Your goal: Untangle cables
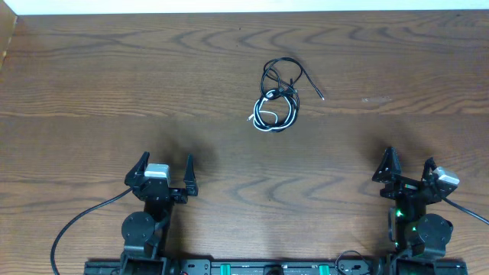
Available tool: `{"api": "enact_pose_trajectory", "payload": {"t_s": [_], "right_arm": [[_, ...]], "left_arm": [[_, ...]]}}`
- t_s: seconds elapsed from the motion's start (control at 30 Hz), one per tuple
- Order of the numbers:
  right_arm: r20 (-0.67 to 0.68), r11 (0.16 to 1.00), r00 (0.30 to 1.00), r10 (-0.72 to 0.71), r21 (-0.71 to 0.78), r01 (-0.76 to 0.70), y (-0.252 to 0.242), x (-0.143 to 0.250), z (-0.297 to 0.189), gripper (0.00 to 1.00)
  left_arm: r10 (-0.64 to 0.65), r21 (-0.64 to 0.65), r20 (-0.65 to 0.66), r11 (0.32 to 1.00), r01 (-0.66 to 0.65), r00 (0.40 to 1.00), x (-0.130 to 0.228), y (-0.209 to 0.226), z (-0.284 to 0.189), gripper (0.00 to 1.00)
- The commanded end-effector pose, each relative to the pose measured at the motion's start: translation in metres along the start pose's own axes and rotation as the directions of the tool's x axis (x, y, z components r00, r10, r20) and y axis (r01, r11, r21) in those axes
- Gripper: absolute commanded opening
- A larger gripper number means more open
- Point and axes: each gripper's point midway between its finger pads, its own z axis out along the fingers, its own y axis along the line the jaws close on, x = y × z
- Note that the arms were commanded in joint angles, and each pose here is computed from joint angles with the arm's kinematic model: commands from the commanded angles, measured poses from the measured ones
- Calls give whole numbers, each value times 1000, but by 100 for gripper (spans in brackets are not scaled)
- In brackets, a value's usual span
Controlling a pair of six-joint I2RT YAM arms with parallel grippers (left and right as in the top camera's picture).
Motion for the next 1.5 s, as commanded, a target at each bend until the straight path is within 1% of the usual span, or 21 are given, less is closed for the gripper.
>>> {"api": "enact_pose_trajectory", "payload": {"t_s": [0.0, 0.37, 0.53, 0.7, 0.77, 0.83, 0.9, 0.97, 1.03, 1.07, 1.17, 1.33, 1.4, 1.47], "right_arm": [[2, 1000, 1000, -13, 3, 13, 0, 0, 0, 99], [2, 1000, 1000, -13, 3, 13, 0, 0, 0, 99], [60, 1000, 998, -10, -12, 11, 4, -14, -1, 99], [84, 998, 996, -11, 61, 6, -9, -18, -1, 99], [90, 999, 996, -10, 51, 6, -7, -20, -1, 99], [90, 1000, 996, -23, -16, 24, 6, -21, -1, 99], [86, 992, 994, -64, -101, 72, 22, -21, -2, 99], [114, 973, 986, -119, -185, 139, 38, -25, -5, 99], [154, 954, 976, -154, -235, 188, 50, -32, -9, 99], [195, 937, 966, -168, -272, 218, 59, -40, -12, 99], [323, 907, 933, -157, -327, 266, 79, -71, -26, 99], [431, 892, 888, -160, -322, 318, 94, -116, -47, 99], [486, 881, 855, -181, -306, 360, 102, -139, -59, 99], [532, 874, 825, -191, -289, 389, 109, -160, -70, 99]], "left_arm": [[17, -32, -48, 999, -19, 999, 15, 6, 0, 100], [17, -32, -48, 999, -19, 999, 15, 6, 0, 100], [17, -32, -48, 999, -19, 999, 15, 6, 0, 100], [17, -32, -48, 999, -19, 999, 15, 6, 0, 100], [17, -40, -48, 999, -19, 999, 15, 7, 0, 100], [27, -66, 35, 998, -25, 999, -6, 11, 0, 100], [18, -54, 128, 998, -11, 992, -30, 9, -2, 100], [-13, -47, 241, 999, 25, 970, -66, 9, -10, 100], [-33, -38, 308, 998, 47, 951, -90, 9, -19, 100], [-46, -32, 338, 998, 61, 940, -104, 9, -24, 100], [-66, 4, 443, 997, 72, 894, -159, 5, -51, 100], [-66, 6, 516, 997, 73, 854, -224, 5, -87, 100], [-66, 7, 520, 997, 73, 852, -248, 5, -98, 100], [-67, 6, 502, 997, 73, 862, -271, 4, -105, 100]]}}
